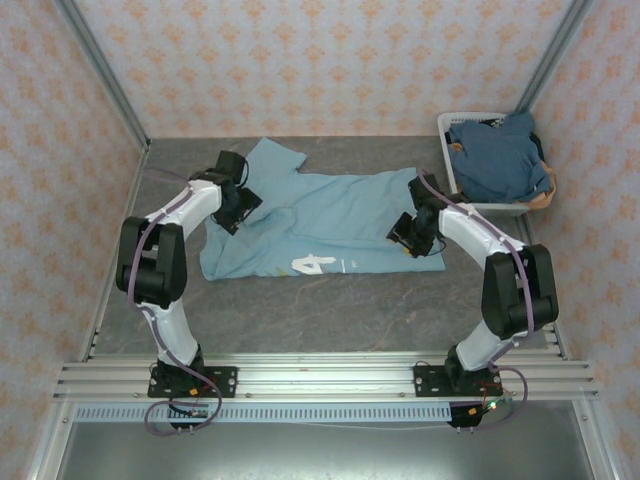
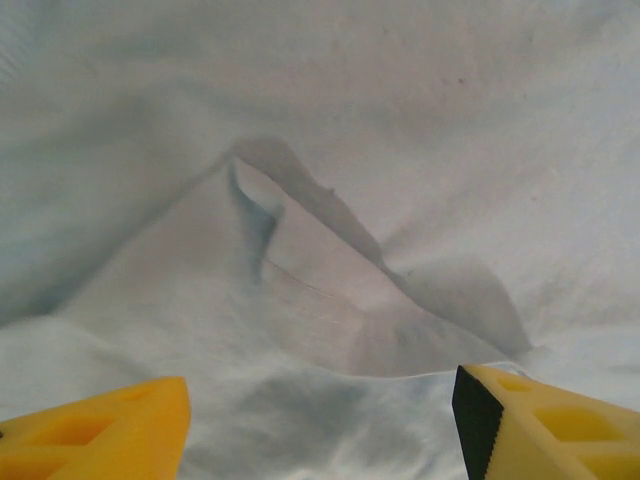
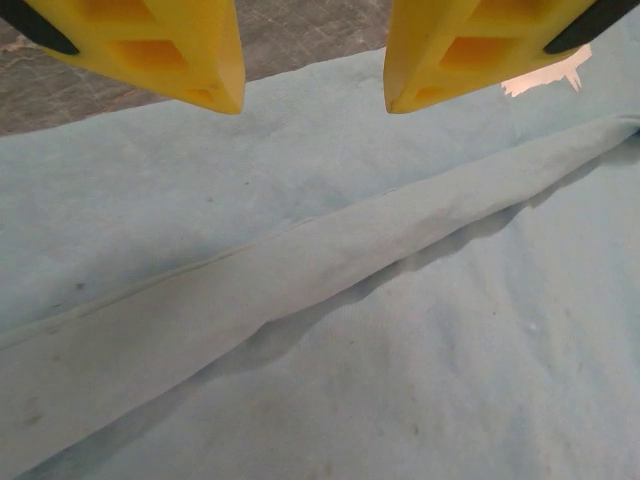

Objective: Fold and stack the t-shirts

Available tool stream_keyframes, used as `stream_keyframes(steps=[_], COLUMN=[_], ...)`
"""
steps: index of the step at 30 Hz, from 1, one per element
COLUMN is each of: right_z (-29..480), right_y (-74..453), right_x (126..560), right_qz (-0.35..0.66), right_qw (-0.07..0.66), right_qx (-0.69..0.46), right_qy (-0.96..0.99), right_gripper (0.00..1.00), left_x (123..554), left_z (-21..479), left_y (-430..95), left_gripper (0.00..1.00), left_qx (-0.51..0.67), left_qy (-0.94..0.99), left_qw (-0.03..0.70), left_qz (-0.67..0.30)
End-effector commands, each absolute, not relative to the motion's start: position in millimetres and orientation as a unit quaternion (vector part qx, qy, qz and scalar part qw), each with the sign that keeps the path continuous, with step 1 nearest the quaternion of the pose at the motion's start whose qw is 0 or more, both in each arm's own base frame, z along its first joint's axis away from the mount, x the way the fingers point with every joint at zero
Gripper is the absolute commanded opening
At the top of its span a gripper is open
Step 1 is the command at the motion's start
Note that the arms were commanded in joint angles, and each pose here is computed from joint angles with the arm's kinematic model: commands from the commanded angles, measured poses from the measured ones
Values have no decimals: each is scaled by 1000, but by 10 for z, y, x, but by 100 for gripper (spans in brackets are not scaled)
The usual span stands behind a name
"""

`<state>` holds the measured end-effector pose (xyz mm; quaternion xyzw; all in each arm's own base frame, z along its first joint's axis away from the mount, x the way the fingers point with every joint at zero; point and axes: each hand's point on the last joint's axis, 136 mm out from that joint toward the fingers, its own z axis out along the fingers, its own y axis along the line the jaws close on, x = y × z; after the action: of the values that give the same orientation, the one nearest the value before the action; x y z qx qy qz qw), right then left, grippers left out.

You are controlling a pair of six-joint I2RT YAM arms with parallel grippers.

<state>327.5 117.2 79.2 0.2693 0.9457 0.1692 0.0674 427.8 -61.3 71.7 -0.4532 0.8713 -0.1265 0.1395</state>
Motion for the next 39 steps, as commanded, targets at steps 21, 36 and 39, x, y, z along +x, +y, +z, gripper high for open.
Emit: stream_keyframes(steps=[21,36,39], right_z=[781,747,752], right_y=[1230,1260,1274], right_x=[3338,3381,3409], right_qz=[174,179,182], right_qw=[64,61,62], right_qx=[259,260,260], right_qy=[948,947,946], right_gripper=[40,40,40], left_x=[4962,4521,4471], left_z=[563,895,740], left_y=[-591,-625,-634], left_gripper=[35,61,65], left_qx=[-466,-399,-401], left_qy=[868,905,907], left_qw=[143,141,121], left_qz=[-89,-48,-49])
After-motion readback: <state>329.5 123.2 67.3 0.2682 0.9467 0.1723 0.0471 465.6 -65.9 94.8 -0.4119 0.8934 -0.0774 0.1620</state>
